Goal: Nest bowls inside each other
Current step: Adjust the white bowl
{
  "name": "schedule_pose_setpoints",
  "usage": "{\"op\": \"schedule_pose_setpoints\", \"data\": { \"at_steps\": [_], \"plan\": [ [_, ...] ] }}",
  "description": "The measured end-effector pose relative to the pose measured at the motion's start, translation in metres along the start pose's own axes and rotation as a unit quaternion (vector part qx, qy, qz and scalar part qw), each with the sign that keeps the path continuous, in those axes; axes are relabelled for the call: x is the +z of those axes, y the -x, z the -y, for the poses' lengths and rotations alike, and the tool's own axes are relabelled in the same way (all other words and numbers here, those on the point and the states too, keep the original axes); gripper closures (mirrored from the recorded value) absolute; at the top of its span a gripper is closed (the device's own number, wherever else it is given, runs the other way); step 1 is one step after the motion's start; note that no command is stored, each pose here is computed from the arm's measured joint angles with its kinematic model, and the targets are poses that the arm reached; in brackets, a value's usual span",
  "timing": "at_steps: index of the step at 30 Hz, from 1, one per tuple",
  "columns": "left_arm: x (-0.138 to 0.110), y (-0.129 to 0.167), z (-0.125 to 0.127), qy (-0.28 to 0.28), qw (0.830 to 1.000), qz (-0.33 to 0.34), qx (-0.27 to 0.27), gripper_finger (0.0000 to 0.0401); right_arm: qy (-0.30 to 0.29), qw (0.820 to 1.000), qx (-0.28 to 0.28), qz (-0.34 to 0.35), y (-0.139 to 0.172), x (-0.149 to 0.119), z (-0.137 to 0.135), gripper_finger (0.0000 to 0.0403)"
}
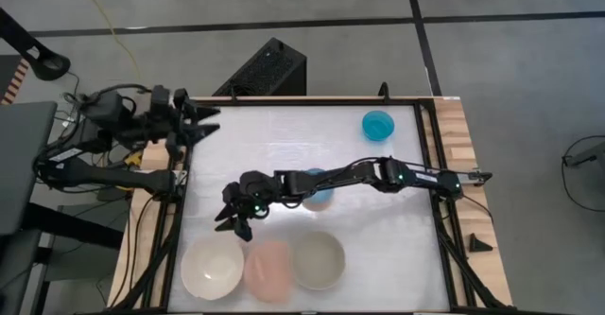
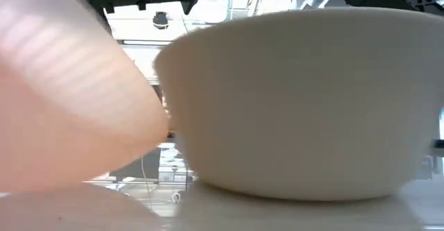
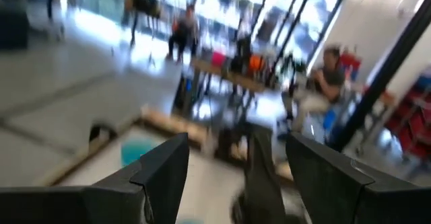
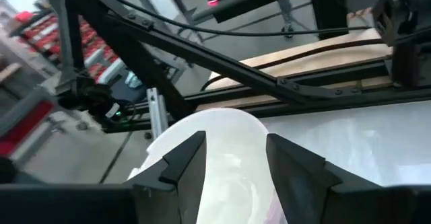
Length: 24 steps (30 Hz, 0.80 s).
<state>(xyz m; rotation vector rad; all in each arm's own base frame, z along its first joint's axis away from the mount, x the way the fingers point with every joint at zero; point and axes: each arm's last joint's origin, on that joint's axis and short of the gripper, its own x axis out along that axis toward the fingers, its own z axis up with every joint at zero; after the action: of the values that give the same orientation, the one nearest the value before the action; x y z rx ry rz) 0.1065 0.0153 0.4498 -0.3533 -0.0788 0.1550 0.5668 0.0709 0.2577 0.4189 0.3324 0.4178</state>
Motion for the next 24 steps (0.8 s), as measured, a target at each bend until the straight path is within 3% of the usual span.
{"op": "schedule_pose_setpoints", "data": {
  "at_steps": [4, 11, 17, 21, 24],
  "plan": [
    [-0.018, 0.006, -0.005, 0.031, 0.994, -0.100, 0.009, 0.0163, -0.028, 0.999, 0.024, -0.016, 0.005, 0.003, 0.009, 0.0211],
    [-0.043, 0.028, -0.012, 0.079, 0.966, -0.243, 0.035, 0.0163, -0.065, 0.994, 0.048, -0.072, 0.015, 0.003, 0.022, 0.0209],
    [-0.062, 0.042, -0.018, 0.115, 0.926, -0.354, 0.058, 0.0163, -0.048, 0.993, 0.008, -0.112, 0.036, 0.013, 0.025, 0.0209],
    [-0.082, 0.038, -0.021, 0.147, 0.900, -0.409, 0.039, 0.0163, -0.031, 0.989, -0.041, -0.140, 0.060, 0.026, 0.026, 0.0209],
    [-0.105, 0.034, -0.025, 0.170, 0.870, -0.463, 0.027, 0.0163, -0.024, 0.982, -0.083, -0.170, 0.082, 0.034, 0.024, 0.0209]
  ]
}}
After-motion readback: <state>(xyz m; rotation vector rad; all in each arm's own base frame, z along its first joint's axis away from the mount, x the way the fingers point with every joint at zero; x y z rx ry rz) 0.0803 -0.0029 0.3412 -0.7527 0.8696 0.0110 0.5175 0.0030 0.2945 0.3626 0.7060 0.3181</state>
